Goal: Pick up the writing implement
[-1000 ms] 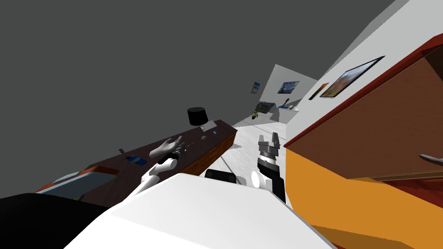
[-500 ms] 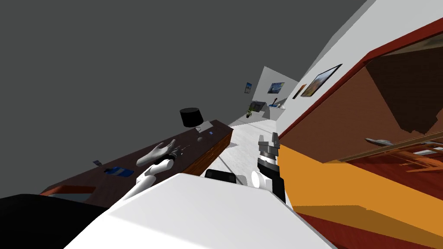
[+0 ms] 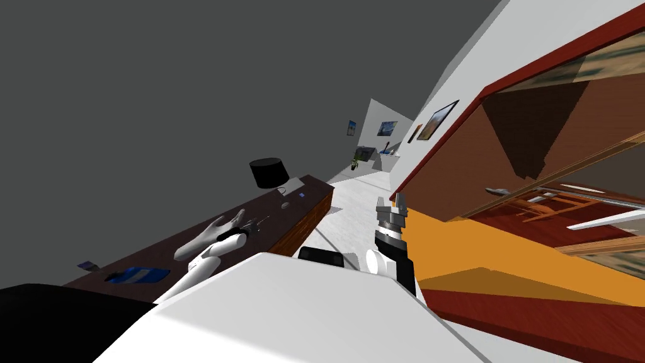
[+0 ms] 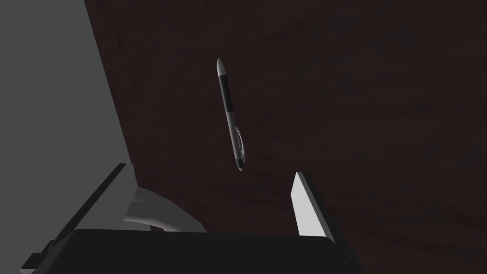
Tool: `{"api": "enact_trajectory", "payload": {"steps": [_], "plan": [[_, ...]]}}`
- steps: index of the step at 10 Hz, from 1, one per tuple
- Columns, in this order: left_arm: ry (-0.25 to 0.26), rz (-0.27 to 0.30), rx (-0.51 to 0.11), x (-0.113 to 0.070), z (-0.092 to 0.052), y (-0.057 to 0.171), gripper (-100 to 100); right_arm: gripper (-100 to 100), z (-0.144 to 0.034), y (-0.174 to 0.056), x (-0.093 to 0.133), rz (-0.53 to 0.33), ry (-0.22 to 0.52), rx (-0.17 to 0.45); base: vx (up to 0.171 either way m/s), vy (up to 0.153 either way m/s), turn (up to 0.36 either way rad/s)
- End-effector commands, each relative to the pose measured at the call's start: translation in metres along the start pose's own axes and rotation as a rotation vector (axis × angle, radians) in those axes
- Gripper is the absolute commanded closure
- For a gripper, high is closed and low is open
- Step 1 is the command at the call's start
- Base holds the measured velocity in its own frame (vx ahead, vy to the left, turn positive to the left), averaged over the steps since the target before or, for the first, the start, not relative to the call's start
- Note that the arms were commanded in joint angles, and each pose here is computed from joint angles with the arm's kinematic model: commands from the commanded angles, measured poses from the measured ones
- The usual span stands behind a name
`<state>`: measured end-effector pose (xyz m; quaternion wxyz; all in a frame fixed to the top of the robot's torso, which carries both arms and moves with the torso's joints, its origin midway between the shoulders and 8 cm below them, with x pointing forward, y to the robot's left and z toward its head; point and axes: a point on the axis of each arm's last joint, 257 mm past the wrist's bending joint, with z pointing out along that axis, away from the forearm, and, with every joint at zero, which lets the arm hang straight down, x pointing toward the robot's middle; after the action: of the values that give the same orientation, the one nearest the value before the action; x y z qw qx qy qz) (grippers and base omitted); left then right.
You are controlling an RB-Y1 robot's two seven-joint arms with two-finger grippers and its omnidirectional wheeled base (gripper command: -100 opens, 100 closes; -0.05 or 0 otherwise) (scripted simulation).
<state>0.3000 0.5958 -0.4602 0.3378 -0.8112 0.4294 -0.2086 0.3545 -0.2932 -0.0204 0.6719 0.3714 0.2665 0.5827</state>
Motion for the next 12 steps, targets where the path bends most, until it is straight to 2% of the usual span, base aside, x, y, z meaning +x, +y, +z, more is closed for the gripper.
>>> {"api": "enact_trajectory", "payload": {"steps": [1,2,3,4,5,6,7,8,9,11,12], "plan": [[-0.021,-0.011,-0.024,-0.014,0.002,0.011,-100,0,0.000,0.000,0.000,0.000,0.000,0.000,0.000,0.012,0.021],[-0.046,-0.057,-0.066,-0.031,0.001,0.017,-100,0,0.000,0.000,0.000,0.000,0.000,0.000,0.000,0.011,-0.308],[-0.065,-0.063,-0.085,-0.040,0.001,0.027,-100,0,0.000,0.000,0.000,0.000,0.000,0.000,0.003,0.026,-0.193],[-0.066,-0.063,-0.087,-0.041,0.001,0.028,-100,0,0.000,0.000,0.000,0.000,0.000,0.000,0.003,0.015,0.025],[-0.088,-0.111,-0.126,-0.056,-0.001,0.033,-100,0,0.000,0.000,0.000,0.000,0.000,0.000,0.006,0.012,-0.251],[-0.110,-0.118,-0.147,-0.066,-0.002,0.045,-100,0,0.000,0.000,0.000,0.000,0.000,0.000,0.006,0.024,-0.192],[-0.136,-0.169,-0.184,-0.082,-0.005,0.051,-100,0,0.000,0.000,0.000,0.000,0.000,0.000,0.010,0.031,-0.348],[-0.152,-0.175,-0.204,-0.089,-0.007,0.061,-100,0,0.000,0.000,0.000,0.000,0.000,0.000,0.004,0.039,-0.150],[-0.179,-0.229,-0.242,-0.104,-0.012,0.070,-100,0,0.000,0.000,0.000,0.000,0.000,0.000,0.009,0.037,-0.274],[-0.192,-0.234,-0.257,-0.109,-0.014,0.077,-100,0,0.000,0.000,0.000,0.000,0.000,0.000,0.005,0.025,-0.050],[-0.210,-0.286,-0.291,-0.119,-0.018,0.083,-100,0,0.000,0.000,0.000,0.000,0.000,0.000,0.004,0.021,-0.254]]}}
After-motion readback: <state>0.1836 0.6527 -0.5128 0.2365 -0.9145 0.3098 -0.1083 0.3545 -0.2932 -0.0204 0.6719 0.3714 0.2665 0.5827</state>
